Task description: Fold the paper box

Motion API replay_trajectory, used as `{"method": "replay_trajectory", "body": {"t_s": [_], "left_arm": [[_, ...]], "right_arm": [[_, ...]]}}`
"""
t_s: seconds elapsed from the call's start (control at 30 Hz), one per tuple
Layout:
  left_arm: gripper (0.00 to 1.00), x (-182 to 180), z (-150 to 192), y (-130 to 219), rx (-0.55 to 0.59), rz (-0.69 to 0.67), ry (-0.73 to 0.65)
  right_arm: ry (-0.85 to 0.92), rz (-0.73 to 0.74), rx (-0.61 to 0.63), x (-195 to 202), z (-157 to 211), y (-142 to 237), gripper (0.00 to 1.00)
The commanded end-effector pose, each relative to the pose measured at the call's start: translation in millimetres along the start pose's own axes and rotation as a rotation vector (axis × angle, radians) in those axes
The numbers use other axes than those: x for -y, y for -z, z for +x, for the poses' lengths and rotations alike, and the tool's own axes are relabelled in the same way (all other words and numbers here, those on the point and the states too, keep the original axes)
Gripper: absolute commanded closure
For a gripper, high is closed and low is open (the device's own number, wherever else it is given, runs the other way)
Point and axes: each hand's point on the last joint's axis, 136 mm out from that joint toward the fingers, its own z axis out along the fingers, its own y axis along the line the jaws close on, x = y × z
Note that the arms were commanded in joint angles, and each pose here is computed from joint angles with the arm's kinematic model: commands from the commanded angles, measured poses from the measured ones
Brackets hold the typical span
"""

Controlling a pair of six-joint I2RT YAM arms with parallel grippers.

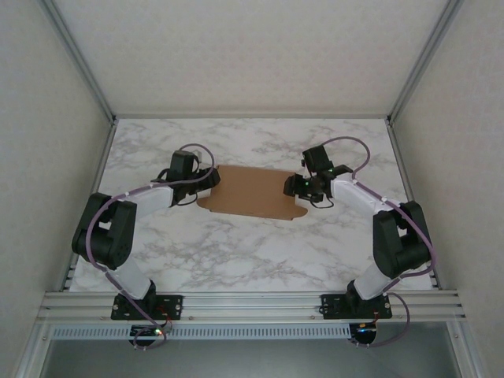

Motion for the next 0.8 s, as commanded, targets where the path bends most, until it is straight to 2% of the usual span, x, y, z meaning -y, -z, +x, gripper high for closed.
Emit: {"method": "replay_trajectory", "body": {"t_s": [0.0, 0.53, 0.77], "left_arm": [[0.47, -4.6, 6.9, -2.6, -0.015, 0.007, 0.029], [0.53, -6.2, 28.0, -10.9, -0.049, 0.017, 0.046], [0.61, -13.2, 34.8, -13.3, -0.052, 0.002, 0.059]], "right_arm": [[-0.027, 0.001, -0.038, 7.3, 10.0, -11.0, 0.43], [-0.037, 0.015, -0.071, 17.1, 17.0, -25.7, 0.52], [-0.040, 0.037, -0.094, 23.5, 21.0, -36.4, 0.58]]}}
